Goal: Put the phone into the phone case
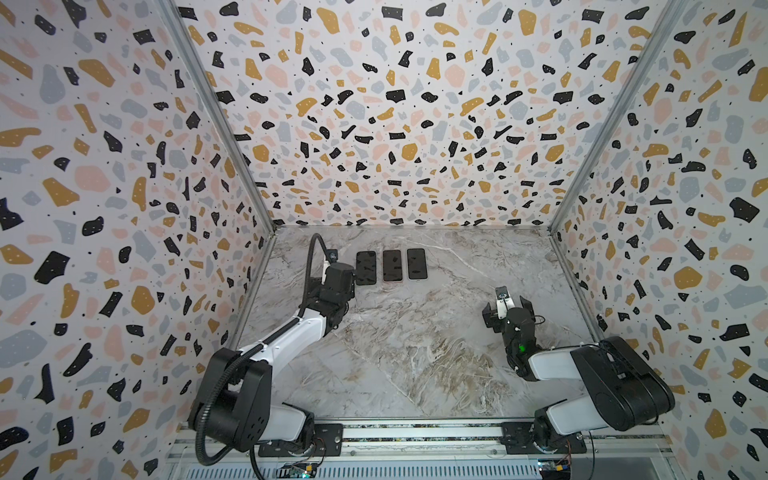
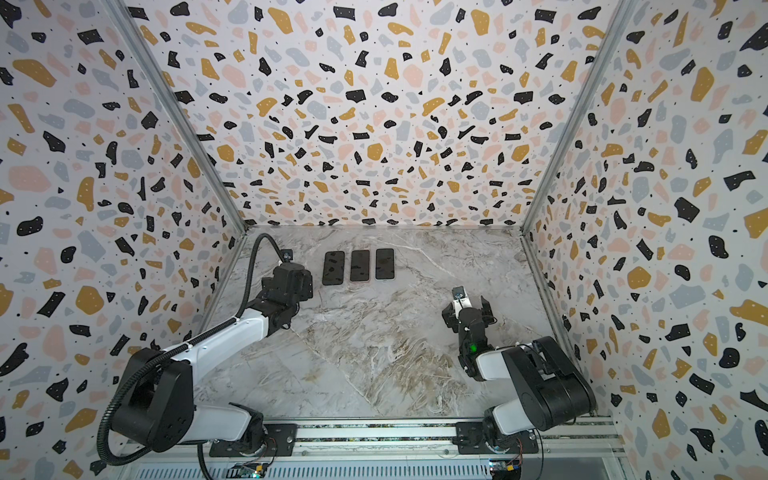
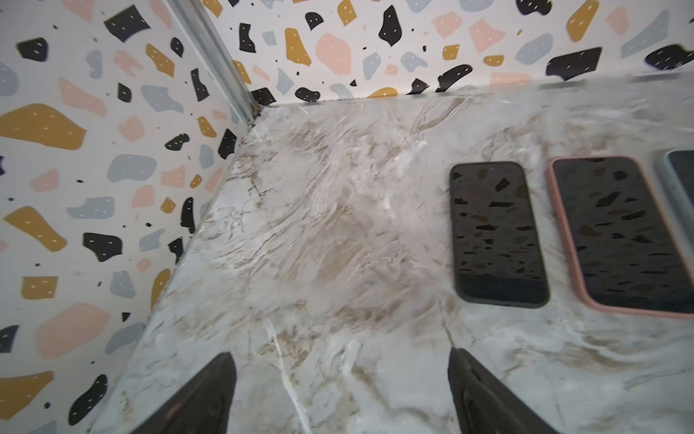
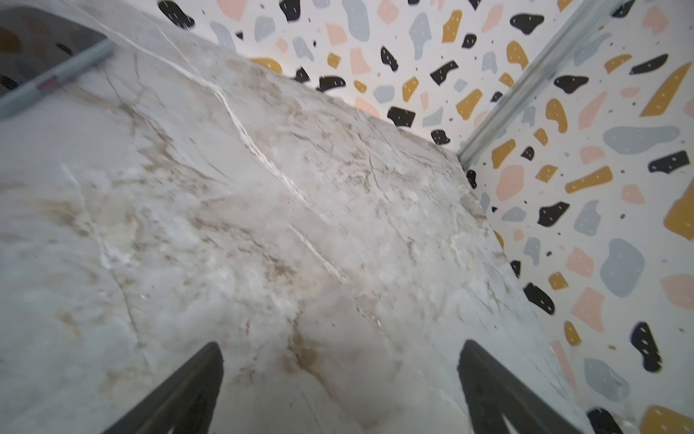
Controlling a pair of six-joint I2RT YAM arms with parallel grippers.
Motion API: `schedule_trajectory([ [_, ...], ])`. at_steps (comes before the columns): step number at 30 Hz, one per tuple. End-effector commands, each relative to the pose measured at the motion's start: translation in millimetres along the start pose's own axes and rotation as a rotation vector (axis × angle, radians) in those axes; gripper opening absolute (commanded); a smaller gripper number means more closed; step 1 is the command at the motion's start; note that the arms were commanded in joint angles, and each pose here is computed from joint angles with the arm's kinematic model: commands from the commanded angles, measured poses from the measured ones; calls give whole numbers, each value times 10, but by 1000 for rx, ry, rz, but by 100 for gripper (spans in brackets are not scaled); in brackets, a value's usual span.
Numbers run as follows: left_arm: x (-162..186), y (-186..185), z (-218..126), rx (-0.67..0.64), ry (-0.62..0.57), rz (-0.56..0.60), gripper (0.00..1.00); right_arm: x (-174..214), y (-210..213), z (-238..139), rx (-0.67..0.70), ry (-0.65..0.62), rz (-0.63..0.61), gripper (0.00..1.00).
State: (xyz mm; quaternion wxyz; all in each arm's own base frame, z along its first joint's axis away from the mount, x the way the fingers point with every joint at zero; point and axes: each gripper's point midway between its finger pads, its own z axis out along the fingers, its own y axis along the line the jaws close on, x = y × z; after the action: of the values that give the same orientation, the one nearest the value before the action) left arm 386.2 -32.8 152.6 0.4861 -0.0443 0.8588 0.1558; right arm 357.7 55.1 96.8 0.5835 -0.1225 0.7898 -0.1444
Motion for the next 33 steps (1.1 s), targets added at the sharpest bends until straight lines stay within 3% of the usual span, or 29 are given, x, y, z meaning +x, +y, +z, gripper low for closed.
schedule_trajectory([
  [1, -312, 254, -138, -72, -246, -11, 86, -405, -111, -15, 30, -171, 69, 99],
  [4, -37, 349, -125, -62, -258, 25, 81, -381, -176, 16, -11, -167, 126, 94],
  [7, 138, 437, -41, -49, -260, -27, 78, -311, -323, -44, -32, -195, 208, 95],
  [11, 118, 306, 79, 81, -293, -69, 76, -239, -495, -99, 7, -261, 281, 99],
  [12, 144, 206, 114, 156, -290, -55, 76, -203, -472, -72, -3, -230, 287, 99],
  [15, 151, 199, 168, 215, -304, -133, 77, -207, -475, -35, -8, -220, 289, 99],
  [17, 138, 243, 66, 248, -388, -183, 76, -193, -476, -43, -5, -212, 286, 99],
  [21, 177, 400, -4, 233, -417, -237, 75, -196, -475, -30, -5, -212, 291, 99],
  [26, 222, 501, -51, 168, -377, -114, 74, -198, -472, -30, -8, -211, 292, 99],
  [33, 244, 597, -12, 116, -436, -91, 75, -198, -475, -26, -8, -211, 292, 99],
])
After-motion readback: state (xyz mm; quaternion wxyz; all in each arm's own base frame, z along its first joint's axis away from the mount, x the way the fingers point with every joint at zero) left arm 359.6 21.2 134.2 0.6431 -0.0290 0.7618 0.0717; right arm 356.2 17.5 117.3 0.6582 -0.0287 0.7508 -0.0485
